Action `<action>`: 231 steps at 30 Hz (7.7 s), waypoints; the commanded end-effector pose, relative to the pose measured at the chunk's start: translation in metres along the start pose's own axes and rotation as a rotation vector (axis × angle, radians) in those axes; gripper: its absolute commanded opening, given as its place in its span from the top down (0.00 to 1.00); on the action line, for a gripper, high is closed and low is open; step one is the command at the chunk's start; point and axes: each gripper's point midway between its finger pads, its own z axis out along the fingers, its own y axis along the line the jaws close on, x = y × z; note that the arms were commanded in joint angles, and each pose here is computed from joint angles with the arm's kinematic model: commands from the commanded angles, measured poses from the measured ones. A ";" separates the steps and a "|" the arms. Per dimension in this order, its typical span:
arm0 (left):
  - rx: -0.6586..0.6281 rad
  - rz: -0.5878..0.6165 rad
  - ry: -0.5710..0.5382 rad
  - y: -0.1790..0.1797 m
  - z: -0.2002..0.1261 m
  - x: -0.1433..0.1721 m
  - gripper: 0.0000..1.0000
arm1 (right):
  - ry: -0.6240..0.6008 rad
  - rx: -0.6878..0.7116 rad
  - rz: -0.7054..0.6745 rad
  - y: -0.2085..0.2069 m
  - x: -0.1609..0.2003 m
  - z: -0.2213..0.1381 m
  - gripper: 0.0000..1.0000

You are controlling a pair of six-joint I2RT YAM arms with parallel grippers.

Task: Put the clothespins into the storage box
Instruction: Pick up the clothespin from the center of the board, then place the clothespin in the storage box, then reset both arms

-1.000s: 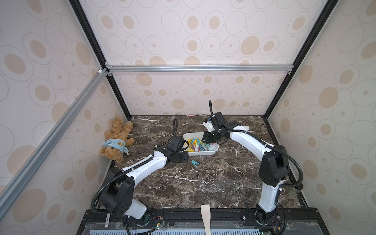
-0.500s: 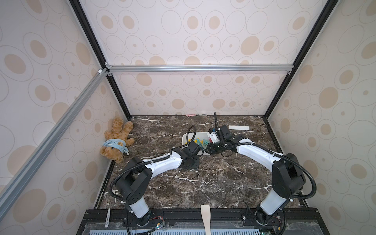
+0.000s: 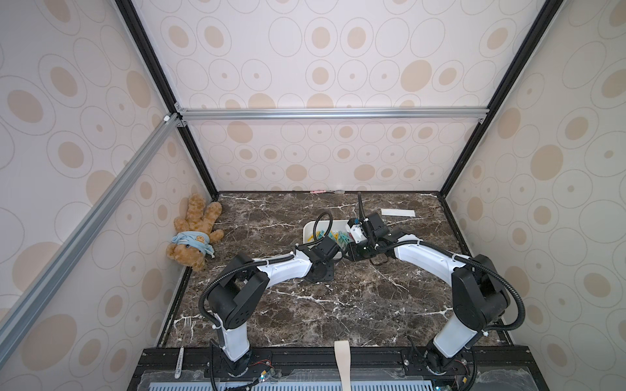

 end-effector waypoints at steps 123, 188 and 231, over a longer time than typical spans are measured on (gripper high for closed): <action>0.119 0.026 -0.815 0.076 -0.208 -0.228 0.01 | -0.428 0.457 -0.115 -0.035 -0.080 -0.173 0.00; -0.407 -0.004 -1.207 0.287 -0.134 -0.104 0.01 | -0.714 0.647 0.021 -0.244 0.012 -0.098 0.00; -0.406 -0.004 -1.207 0.286 -0.133 -0.104 0.01 | -0.696 0.607 -0.019 -0.238 0.008 -0.092 0.00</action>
